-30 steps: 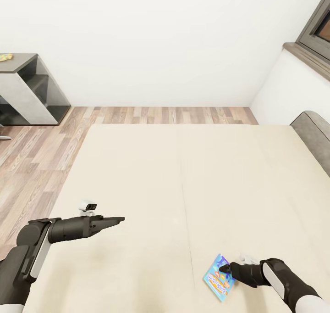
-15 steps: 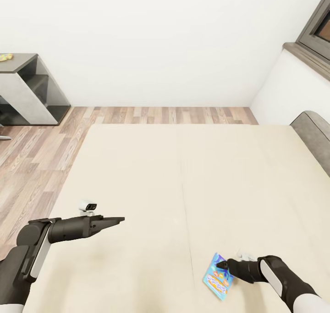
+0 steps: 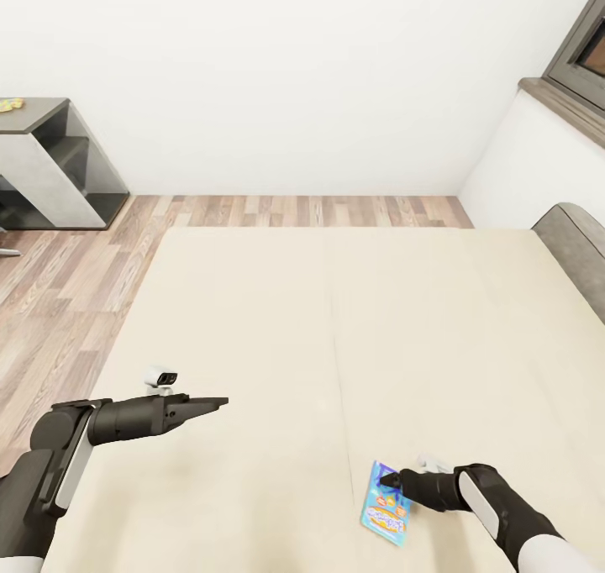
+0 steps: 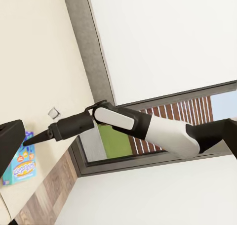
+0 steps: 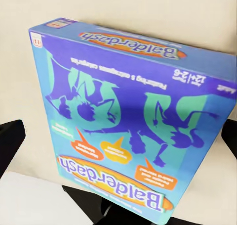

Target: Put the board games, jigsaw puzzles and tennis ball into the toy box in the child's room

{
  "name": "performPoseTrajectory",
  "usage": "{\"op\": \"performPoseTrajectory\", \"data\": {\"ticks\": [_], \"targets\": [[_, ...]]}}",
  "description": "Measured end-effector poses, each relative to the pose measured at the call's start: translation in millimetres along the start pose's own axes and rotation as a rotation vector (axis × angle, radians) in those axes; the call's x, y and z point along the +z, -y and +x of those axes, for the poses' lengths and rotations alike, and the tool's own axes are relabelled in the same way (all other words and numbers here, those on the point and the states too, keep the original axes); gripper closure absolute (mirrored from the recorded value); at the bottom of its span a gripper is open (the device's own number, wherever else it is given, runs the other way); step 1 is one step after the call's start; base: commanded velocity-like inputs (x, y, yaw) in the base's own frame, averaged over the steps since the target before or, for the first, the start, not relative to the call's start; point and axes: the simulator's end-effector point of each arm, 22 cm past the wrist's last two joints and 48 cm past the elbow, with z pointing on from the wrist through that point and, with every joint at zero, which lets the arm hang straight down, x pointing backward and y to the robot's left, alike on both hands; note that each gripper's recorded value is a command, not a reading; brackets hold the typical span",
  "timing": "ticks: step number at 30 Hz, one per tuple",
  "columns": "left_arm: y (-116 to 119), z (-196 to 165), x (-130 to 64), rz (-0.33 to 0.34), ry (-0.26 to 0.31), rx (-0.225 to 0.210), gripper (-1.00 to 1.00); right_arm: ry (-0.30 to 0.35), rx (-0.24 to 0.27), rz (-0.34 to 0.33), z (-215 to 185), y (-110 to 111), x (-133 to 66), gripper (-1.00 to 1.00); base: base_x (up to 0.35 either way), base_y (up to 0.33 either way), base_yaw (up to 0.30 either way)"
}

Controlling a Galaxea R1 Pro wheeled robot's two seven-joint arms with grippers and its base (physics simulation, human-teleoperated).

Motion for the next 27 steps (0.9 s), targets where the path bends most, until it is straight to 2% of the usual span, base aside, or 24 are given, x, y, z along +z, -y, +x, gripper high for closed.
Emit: {"op": "performPoseTrajectory", "data": {"ticks": [16,27], "targets": [[-0.3,0.3,0.0,-0.001,-0.001,0.000,-1.00,0.004,0.000,-0.008,-1.6,-4.1,0.8,-1.00,0.000,0.000,0.000],[-0.3,0.2,0.0,-0.001,-0.001,0.000,-1.00,0.008,-0.006,-0.056,-7.6,-35.7,10.4,-1.00,0.000,0.000,0.000]]}}
